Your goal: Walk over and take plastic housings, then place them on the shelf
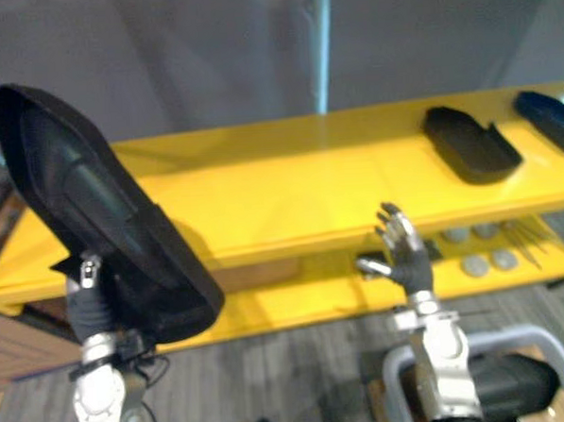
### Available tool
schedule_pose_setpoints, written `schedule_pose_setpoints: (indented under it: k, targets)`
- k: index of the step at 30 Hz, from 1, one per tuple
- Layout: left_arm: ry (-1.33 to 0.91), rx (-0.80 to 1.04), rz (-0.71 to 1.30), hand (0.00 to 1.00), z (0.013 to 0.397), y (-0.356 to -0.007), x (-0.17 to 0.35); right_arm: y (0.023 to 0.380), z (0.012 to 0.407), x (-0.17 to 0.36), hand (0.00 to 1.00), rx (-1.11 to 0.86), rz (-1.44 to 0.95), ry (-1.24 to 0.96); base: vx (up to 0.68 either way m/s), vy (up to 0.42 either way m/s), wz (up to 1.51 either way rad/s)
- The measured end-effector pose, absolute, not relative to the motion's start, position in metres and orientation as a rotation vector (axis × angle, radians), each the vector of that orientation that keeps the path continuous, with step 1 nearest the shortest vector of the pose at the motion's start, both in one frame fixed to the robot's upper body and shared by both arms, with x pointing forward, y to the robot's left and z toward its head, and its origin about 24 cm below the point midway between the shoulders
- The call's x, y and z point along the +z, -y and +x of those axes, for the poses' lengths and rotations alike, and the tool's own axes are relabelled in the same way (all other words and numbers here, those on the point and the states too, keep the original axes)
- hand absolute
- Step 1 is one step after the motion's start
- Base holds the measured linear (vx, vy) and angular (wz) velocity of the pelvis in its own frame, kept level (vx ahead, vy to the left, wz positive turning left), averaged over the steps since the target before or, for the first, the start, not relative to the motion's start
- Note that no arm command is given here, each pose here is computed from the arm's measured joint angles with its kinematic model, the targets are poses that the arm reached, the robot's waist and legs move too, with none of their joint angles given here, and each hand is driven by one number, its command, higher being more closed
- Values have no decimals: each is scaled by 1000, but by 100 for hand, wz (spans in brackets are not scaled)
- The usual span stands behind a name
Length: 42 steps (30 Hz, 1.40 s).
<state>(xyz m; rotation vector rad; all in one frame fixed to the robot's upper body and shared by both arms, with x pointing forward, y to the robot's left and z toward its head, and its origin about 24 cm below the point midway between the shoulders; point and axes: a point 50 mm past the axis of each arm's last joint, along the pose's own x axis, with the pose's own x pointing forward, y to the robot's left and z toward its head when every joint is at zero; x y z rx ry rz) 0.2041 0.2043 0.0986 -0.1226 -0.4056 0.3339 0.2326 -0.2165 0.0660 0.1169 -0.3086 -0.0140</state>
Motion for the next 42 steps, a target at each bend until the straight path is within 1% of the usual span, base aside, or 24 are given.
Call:
schedule_pose_setpoints:
  k: [6,9,12,14,18,21,24,25,27,30,32,36,39,42]
  targets:
    - [371,339,-103,100,204,-211,91,210,236,72,0,-131,161,376,-26,129,-6]
    - [389,279,-75,100,206,-209,95,206,233,69,0,-211,197,380,-41,102,-40]
    - [416,205,10,100,211,-210,106,200,228,63,0,-258,181,354,14,73,-56]
    - [428,180,37,100,214,-210,111,200,226,68,0,-271,162,374,49,36,-68]
    - [428,148,39,100,230,-207,123,208,208,84,0,-288,128,445,70,3,-38]
    - [362,130,5,100,244,-202,118,210,193,78,0,-253,149,414,52,-11,-28]
    - [237,169,-35,100,258,-204,101,203,181,72,0,-175,171,357,36,-26,-31]
    - [155,213,-58,100,268,-208,88,199,177,69,0,-135,189,331,23,-30,-20]
    - [64,267,-67,100,281,-215,74,196,174,64,0,-92,196,290,-10,-19,-25]
    - [-27,331,-72,100,296,-234,65,186,169,55,0,-21,247,228,-69,-17,-38]
    - [-34,358,-87,100,309,-245,72,181,162,46,0,26,268,159,-92,-26,-23]
    - [-29,400,-116,100,332,-264,91,170,154,37,0,106,284,88,-16,-18,-26]
    - [-9,399,-142,100,345,-268,108,160,152,35,0,157,294,66,44,-31,-16]
    - [-35,381,-185,100,358,-264,115,150,152,33,0,201,310,46,58,-26,-7]
